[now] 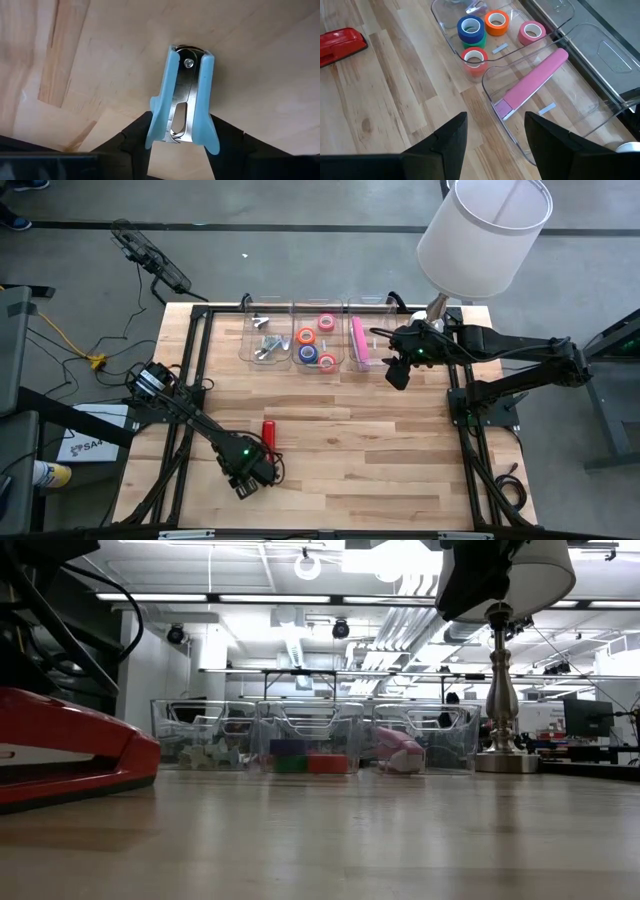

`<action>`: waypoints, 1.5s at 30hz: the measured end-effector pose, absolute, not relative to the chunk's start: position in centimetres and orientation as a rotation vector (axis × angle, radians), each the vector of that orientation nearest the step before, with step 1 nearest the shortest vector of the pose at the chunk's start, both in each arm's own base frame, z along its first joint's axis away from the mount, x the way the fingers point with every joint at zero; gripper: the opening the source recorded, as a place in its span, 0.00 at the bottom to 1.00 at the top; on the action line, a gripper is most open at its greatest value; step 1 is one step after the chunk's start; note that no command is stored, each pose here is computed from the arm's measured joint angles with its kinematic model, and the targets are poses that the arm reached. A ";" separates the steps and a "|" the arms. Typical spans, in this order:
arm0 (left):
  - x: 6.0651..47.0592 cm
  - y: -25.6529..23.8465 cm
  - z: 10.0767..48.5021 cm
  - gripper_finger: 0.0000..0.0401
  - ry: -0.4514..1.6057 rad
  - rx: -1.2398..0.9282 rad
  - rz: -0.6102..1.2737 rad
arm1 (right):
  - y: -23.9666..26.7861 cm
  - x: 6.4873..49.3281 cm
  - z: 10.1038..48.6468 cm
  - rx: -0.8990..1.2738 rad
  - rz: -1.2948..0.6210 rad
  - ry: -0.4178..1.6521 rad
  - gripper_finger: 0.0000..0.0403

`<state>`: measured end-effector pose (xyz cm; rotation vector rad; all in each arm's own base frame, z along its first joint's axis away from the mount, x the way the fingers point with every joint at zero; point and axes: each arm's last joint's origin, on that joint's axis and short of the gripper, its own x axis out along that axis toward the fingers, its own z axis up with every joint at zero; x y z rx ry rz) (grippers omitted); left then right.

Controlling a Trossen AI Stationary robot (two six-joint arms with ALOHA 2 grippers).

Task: Pick and place Stapler, Stapler remover, tape
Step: Put the blue staple remover into the left transparent bin

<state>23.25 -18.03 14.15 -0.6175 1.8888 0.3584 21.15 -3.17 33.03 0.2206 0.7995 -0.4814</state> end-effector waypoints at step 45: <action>23.1 -10.1 23.1 0.39 1.466 -0.721 0.468 | -3.2 21.2 33.1 0.213 -0.494 0.791 0.47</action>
